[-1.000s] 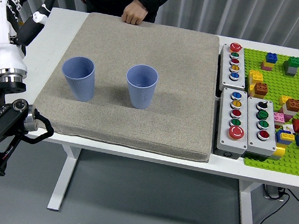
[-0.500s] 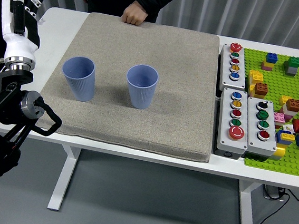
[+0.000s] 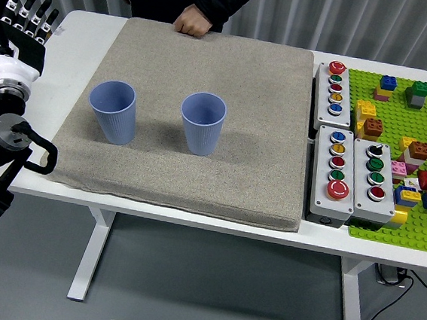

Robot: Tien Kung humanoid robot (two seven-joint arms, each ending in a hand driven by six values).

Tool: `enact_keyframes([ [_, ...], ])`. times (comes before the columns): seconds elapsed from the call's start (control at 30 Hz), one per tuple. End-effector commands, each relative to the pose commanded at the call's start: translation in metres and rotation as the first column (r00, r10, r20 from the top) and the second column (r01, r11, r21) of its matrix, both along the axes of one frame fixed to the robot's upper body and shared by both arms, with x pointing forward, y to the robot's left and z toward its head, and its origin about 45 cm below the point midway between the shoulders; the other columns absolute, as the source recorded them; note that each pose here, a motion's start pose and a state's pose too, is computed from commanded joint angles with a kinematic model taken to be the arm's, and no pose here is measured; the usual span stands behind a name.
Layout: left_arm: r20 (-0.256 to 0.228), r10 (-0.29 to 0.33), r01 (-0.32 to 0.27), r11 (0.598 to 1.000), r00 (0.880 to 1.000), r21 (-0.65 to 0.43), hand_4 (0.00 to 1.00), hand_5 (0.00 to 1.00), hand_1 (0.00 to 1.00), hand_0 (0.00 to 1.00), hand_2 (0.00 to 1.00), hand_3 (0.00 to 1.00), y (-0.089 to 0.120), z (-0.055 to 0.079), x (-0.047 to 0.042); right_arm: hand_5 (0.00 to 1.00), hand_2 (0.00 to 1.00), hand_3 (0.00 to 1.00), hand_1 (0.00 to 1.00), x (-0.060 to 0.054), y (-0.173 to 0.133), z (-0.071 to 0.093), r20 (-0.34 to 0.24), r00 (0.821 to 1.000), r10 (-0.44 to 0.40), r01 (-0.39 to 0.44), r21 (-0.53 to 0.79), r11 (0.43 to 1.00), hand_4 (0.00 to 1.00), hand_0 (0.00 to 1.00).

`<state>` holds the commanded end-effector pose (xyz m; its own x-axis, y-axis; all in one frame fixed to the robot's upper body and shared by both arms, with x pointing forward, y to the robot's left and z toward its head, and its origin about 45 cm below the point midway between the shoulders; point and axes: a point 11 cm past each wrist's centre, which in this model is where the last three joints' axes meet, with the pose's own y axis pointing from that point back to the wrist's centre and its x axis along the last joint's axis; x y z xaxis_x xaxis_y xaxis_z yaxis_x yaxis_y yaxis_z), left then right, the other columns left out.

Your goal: Pick cup pour cup place

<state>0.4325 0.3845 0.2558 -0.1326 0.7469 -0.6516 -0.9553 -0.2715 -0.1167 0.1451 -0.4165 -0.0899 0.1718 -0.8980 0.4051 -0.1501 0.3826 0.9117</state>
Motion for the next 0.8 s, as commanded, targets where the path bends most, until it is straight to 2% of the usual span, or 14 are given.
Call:
enact_keyframes([
  [0.17, -0.021, -0.013, 0.014, 0.999, 1.0, 0.041, 0.797, 0.998, 0.728, 0.753, 0.769, 0.792, 0.0069, -0.0041, -0.0001, 0.096, 0.565, 0.574, 0.64, 0.0015, 0.0008, 0.0002, 0.001, 1.0, 0.004, -0.004, 0.0, 1.0, 0.002, 0.673],
  [0.5, -0.018, -0.001, 0.002, 0.999, 1.0, 0.047, 0.795, 0.998, 0.736, 0.757, 0.786, 0.797, 0.0093, -0.0043, -0.0024, 0.097, 0.564, 0.574, 0.639, 0.0008, 0.0021, -0.0004, -0.004, 1.0, 0.01, -0.01, 0.0, 1.0, 0.002, 0.673],
  [0.8, -0.031, 0.01, -0.008, 0.999, 0.999, 0.048, 0.787, 0.998, 0.738, 0.762, 0.788, 0.803, 0.0103, -0.0112, -0.0059, 0.102, 0.564, 0.573, 0.639, -0.0023, 0.0045, -0.0021, -0.008, 1.0, 0.005, -0.005, 0.001, 1.0, 0.002, 0.673],
])
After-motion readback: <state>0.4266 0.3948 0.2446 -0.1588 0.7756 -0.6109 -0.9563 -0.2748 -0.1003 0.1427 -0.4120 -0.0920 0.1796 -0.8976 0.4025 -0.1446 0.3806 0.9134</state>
